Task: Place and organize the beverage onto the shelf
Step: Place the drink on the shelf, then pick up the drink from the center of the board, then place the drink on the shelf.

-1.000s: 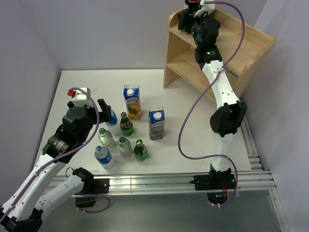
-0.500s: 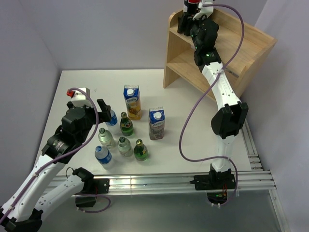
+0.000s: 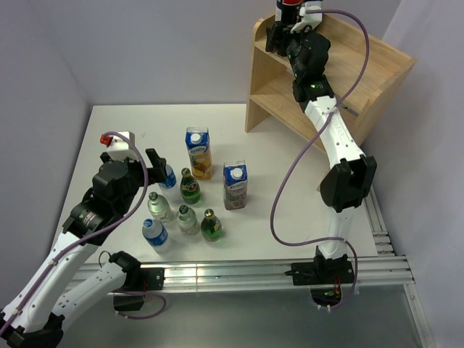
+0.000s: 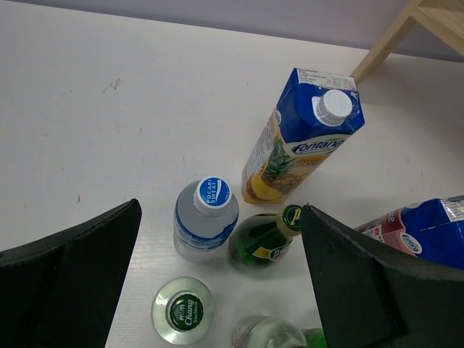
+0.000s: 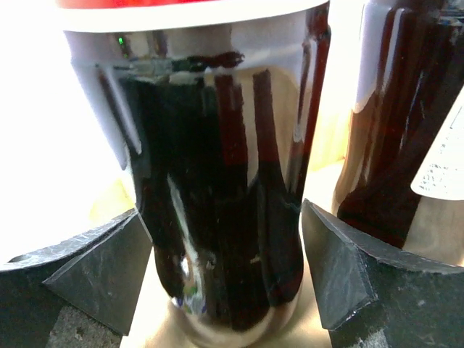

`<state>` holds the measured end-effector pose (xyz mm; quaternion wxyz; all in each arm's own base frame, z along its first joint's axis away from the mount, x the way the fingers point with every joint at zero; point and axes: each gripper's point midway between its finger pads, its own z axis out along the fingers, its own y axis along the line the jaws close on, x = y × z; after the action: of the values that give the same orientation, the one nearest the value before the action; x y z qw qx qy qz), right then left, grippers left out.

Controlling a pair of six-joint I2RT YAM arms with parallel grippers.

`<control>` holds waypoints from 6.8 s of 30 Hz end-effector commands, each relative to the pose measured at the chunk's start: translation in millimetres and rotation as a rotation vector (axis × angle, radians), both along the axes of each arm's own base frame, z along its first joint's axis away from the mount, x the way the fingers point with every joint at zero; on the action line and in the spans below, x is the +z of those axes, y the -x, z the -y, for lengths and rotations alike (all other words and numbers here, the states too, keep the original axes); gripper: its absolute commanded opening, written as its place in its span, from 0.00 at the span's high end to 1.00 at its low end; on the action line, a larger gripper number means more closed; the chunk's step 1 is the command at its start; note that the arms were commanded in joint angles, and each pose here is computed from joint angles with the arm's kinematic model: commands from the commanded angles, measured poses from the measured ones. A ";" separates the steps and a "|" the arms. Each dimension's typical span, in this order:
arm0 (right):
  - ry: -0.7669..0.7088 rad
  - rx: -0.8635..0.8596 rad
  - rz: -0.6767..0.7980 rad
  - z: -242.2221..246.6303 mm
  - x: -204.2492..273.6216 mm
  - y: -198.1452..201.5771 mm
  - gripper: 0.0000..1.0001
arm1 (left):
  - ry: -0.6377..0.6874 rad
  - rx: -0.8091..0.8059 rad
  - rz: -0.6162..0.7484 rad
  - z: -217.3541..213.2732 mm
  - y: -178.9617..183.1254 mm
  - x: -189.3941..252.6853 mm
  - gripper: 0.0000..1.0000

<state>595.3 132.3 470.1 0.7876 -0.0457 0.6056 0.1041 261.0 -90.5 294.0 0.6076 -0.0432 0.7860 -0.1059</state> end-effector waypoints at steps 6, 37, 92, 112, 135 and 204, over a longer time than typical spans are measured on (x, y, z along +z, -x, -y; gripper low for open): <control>0.019 -0.004 -0.128 0.8 -28.8 14.0 0.11 | 0.014 -0.005 0.041 0.7 -2.2 10.3 0.01; -0.017 0.022 -0.081 15.1 8.9 110.5 0.00 | 0.039 0.105 0.072 -20.3 0.9 20.2 0.01; -0.196 0.331 -0.647 -10.8 -165.2 325.1 0.01 | -0.050 0.017 -0.243 66.5 -65.8 17.1 0.01; -0.165 0.313 -0.674 -9.9 -175.6 331.2 0.00 | -0.159 -0.044 -0.368 134.1 -144.4 -42.9 0.01; -0.161 0.375 -0.643 -19.8 -169.9 331.3 0.00 | -0.121 -0.073 -0.359 146.8 -155.5 -51.6 0.53; 0.138 1.487 -0.358 -216.5 -62.1 535.3 0.05 | 0.093 -1.408 0.822 112.4 225.8 295.0 1.00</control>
<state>73.1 342.5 391.3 0.3879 -0.4579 0.5828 0.5479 74.3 -220.4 499.8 0.5187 0.4492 0.5232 -0.5055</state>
